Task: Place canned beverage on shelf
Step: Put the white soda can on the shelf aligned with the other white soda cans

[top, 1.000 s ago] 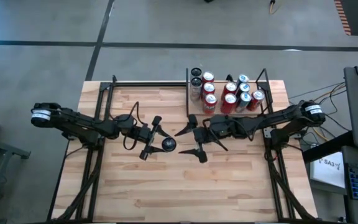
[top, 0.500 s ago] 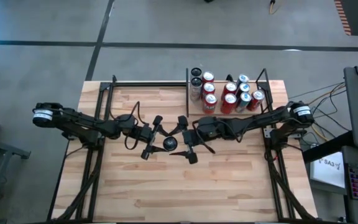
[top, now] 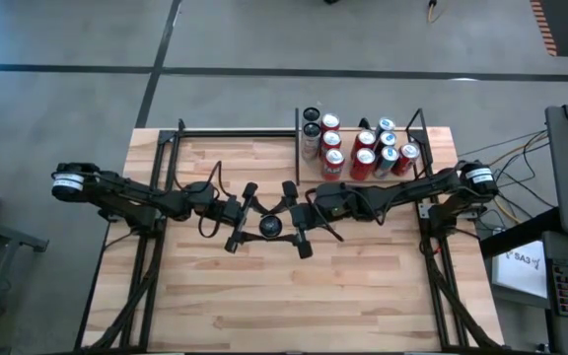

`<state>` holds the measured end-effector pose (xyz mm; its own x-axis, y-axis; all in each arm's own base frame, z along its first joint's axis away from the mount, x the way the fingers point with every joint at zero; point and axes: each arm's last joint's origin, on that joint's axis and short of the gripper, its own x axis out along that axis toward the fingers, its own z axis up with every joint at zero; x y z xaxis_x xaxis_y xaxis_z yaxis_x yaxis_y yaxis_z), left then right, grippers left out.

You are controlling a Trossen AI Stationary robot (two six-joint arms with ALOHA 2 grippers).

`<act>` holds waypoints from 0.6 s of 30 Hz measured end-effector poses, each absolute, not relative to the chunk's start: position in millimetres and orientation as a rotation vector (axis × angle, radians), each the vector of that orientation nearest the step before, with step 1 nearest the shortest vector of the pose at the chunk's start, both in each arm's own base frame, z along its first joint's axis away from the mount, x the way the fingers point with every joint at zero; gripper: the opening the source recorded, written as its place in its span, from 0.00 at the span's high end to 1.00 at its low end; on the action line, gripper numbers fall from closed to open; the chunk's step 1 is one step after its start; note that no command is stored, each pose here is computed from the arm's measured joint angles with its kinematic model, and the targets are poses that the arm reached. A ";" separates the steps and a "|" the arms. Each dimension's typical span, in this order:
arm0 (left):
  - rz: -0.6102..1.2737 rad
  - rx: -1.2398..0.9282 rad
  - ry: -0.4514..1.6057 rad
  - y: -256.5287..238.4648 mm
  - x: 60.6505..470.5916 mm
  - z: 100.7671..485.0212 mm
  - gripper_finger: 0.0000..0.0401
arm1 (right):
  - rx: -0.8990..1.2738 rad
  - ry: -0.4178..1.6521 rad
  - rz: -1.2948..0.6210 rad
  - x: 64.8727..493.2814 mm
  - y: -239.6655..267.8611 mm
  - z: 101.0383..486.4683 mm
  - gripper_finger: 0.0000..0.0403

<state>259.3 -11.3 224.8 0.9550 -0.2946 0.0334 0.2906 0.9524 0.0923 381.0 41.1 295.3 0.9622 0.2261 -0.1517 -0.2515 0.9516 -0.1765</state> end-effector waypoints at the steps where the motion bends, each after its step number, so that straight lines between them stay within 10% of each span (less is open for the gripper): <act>1: -0.297 0.087 -0.047 -11.3 259.3 224.8 0.34 | -0.195 0.131 0.243 381.0 41.1 295.3 0.40; 18: -0.255 0.104 -0.078 -5.4 254.4 233.7 0.23 | -0.151 0.211 0.187 370.4 35.4 300.2 0.39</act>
<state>254.4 -5.4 233.7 0.9646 -0.2560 0.0638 0.2479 0.9622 0.1123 370.4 35.4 300.2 0.9606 0.1684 -0.2213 -0.2000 0.9713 -0.1289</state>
